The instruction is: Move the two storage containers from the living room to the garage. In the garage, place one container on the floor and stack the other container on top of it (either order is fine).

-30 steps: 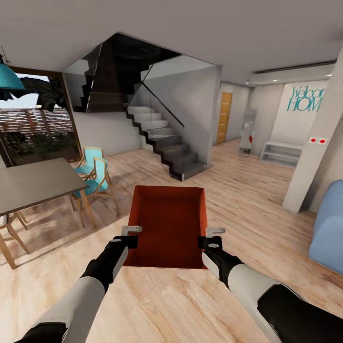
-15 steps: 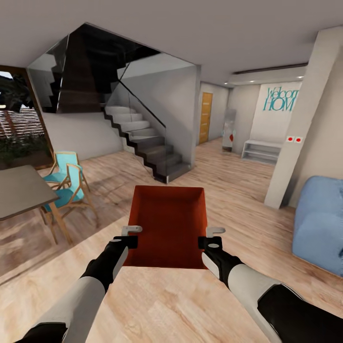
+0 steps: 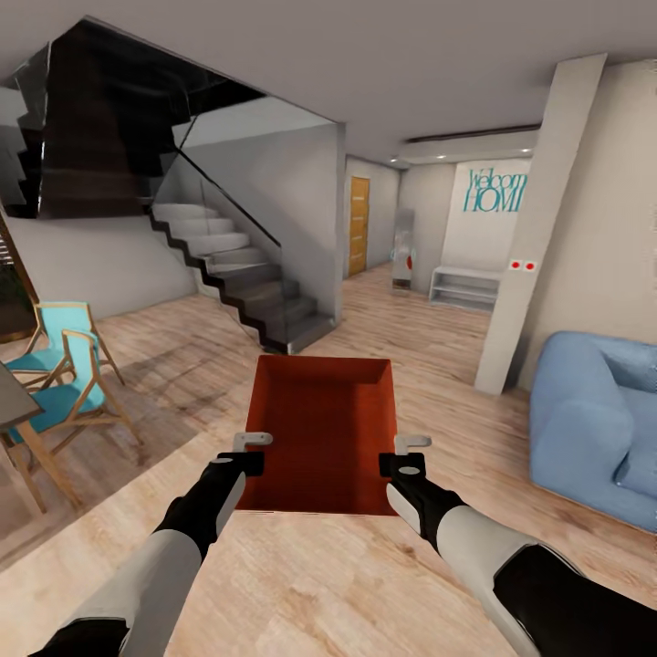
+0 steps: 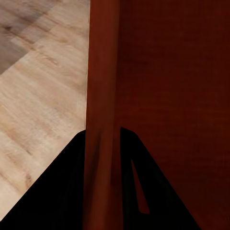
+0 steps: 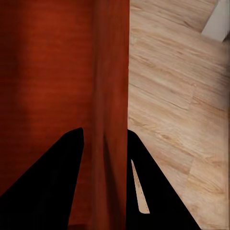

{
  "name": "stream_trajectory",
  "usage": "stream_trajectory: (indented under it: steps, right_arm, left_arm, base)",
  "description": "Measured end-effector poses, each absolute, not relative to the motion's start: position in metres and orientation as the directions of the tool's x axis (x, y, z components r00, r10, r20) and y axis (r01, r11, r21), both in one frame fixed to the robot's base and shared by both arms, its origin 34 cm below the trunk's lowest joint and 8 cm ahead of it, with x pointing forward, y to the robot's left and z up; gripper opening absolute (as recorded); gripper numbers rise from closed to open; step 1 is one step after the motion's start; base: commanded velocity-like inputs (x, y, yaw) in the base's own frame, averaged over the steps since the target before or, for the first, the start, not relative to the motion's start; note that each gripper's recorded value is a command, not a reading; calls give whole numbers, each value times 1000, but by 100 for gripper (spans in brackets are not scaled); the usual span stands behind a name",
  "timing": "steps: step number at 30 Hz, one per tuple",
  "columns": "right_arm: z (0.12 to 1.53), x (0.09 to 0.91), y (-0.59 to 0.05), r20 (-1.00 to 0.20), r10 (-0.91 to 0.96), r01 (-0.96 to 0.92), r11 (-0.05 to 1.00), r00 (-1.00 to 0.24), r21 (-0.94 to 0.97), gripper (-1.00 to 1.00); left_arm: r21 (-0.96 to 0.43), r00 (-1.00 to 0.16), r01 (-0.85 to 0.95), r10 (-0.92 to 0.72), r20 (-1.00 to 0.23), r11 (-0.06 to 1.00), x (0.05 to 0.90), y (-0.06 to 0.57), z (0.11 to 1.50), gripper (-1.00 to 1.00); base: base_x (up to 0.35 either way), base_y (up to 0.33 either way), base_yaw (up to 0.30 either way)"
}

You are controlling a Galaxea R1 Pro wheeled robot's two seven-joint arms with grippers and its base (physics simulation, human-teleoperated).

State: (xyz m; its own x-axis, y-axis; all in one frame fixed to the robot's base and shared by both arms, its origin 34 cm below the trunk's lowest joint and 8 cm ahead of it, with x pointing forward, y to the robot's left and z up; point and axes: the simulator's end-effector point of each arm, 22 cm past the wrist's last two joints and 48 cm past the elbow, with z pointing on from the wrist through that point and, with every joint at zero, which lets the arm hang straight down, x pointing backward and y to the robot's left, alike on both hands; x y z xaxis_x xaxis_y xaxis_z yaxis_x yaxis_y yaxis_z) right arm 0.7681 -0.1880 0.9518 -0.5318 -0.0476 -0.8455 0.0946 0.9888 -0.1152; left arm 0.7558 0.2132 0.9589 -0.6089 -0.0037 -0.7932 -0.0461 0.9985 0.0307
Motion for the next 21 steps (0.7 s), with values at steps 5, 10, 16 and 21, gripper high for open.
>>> stream_trajectory:
  steps: [5,10,16,21]
  right_arm:
    - [952,768,-188,-846,-48,94,989,-532,-115,-100]
    - [952,768,-188,-845,-48,94,989,-532,-115,-100]
    - [952,768,-188,-846,-47,95,989,-532,-115,-100]
    - [952,768,-187,-846,-48,95,989,-531,-115,-100]
  left_arm:
    - [31,-609,-46,-4,-793,998,756,213,959,-100]
    - [31,-609,-46,-4,-793,998,756,214,959,-100]
    - [31,-609,-46,-4,-793,998,756,214,959,-100]
    - [31,-608,-46,-4,-794,998,756,214,959,-100]
  base:
    - [322,0,-19]
    - [322,0,-1]
    - [322,0,0]
    - [322,0,0]
